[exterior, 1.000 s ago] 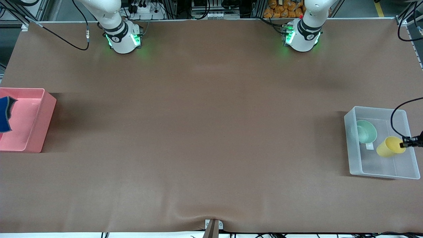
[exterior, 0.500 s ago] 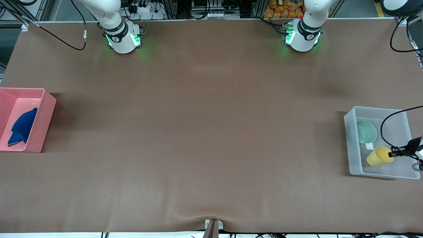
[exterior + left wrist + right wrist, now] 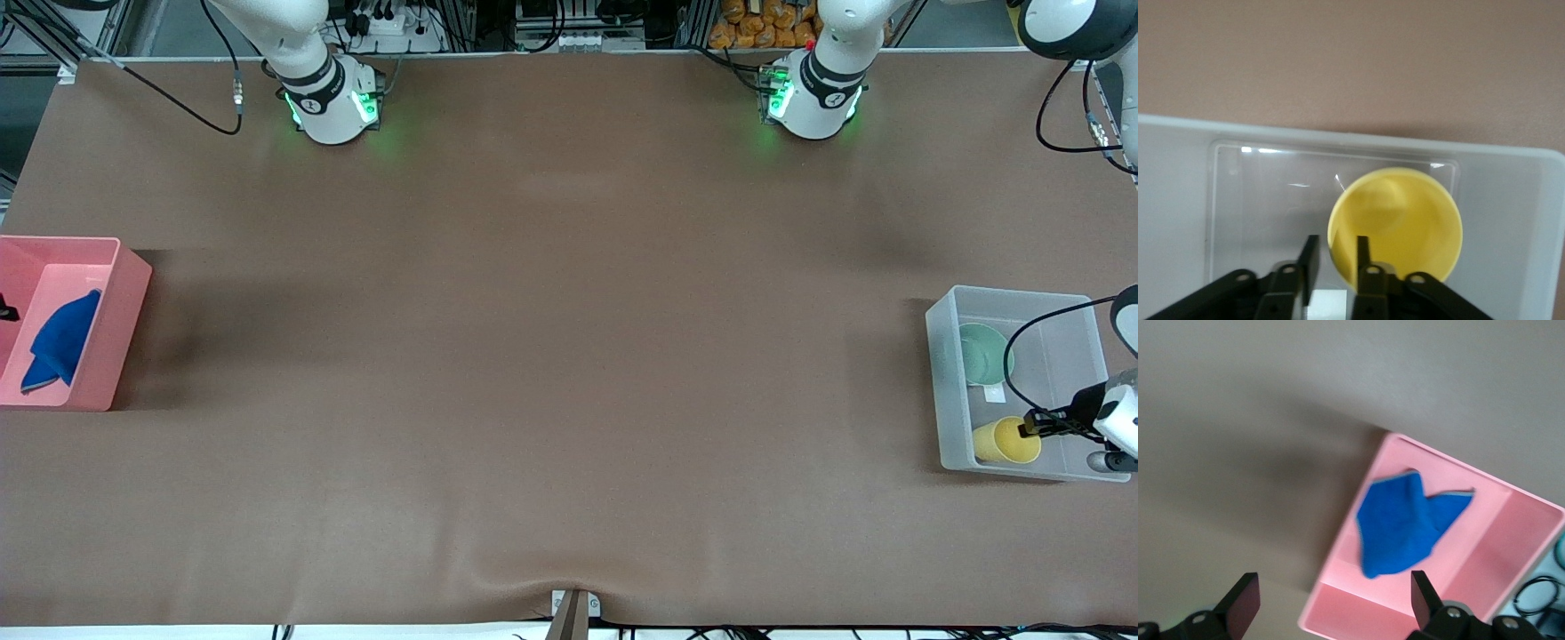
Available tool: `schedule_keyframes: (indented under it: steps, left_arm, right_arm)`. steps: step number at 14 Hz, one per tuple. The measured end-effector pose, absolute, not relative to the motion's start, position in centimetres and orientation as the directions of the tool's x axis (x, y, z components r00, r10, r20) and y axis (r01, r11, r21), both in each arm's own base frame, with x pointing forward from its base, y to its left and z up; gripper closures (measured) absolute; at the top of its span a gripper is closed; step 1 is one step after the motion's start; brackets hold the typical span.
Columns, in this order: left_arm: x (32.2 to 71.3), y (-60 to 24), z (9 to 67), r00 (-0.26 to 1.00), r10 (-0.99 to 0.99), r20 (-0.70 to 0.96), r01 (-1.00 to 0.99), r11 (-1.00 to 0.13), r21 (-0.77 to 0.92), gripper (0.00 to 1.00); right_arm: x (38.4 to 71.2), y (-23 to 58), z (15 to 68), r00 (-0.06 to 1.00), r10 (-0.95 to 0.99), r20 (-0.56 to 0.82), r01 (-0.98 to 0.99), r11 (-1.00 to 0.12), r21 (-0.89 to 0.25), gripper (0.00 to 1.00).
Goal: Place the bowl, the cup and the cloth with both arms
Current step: 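Open both grippers, releasing the cup and the cloth into the bins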
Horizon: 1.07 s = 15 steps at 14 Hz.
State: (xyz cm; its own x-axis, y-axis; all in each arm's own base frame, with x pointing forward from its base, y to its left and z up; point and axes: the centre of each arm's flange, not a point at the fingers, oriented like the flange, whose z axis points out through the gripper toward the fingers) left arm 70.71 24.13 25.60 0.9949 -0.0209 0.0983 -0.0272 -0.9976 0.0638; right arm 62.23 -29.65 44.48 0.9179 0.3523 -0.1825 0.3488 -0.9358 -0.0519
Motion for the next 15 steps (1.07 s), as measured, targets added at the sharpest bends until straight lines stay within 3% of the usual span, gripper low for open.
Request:
schedule_keyframes:
  steps: [6,10,15]
  left_arm:
    - [70.9,24.6,26.8,0.994,-0.017,0.105,-0.023,-0.998,0.055,0.01]
    - [70.7,25.0,29.1,0.995,-0.022,0.092,-0.024,-0.999,0.026,0.0]
    - [70.1,24.2,33.7,0.998,-0.006,0.06,-0.007,-1.0,0.005,0.0]
  right_arm:
    - [64.0,-20.9,47.3,0.97,0.178,-0.167,0.163,-0.982,-0.097,0.0]
    - [64.6,-12.3,50.3,0.98,0.095,-0.176,0.086,-0.995,-0.059,0.0]
    - [62.1,-4.8,55.5,0.986,-0.066,-0.156,-0.068,-0.998,-0.013,0.0]
